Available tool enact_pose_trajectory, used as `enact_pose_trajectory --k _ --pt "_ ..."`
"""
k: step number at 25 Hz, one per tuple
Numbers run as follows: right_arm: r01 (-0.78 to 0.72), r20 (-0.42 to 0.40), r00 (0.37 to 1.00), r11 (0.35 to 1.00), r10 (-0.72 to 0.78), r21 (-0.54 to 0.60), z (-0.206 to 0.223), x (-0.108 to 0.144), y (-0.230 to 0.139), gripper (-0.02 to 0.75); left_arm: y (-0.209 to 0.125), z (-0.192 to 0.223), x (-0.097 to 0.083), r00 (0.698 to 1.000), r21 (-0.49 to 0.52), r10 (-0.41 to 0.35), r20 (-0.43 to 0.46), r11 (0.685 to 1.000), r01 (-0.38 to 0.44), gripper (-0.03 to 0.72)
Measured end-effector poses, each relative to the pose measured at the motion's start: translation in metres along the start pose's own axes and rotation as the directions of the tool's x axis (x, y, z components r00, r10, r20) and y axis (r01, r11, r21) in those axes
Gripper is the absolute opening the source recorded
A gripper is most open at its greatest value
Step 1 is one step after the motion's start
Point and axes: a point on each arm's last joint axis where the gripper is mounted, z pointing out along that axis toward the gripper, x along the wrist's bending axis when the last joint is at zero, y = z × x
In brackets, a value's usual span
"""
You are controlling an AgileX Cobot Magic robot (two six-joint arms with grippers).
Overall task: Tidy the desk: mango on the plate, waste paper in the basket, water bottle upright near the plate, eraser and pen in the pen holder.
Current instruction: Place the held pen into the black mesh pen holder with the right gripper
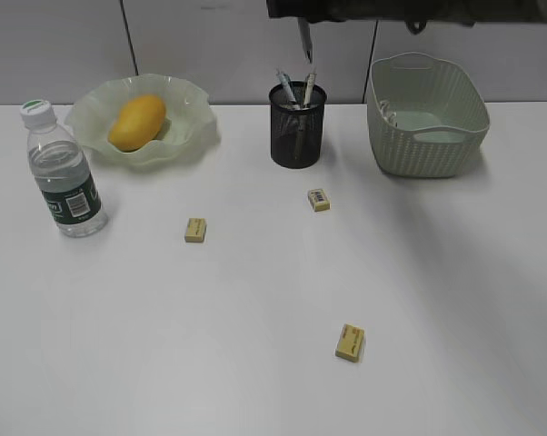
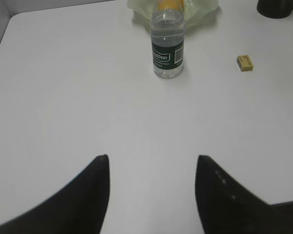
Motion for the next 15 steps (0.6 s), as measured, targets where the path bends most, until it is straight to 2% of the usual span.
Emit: enact_pose_trajectory --k 2,9,15 --pt "-0.027 0.043 0.999 0.997 0.030 -0.068 0.005 -0.002 -0.016 0.113 0.000 0.000 0.000 1.000 0.000 0.000 0.000 1.000 0.000 0.426" --pt "-0.036 0.115 0.992 0.985 0.057 -0.172 0.028 -0.007 -0.052 0.113 0.000 0.000 0.000 1.000 0.000 0.000 0.000 1.000 0.000 0.421" --pt "-0.068 0.124 0.988 0.982 0.091 -0.178 0.039 -0.006 -0.074 0.113 0.000 0.000 0.000 1.000 0.000 0.000 0.000 1.000 0.000 0.420"
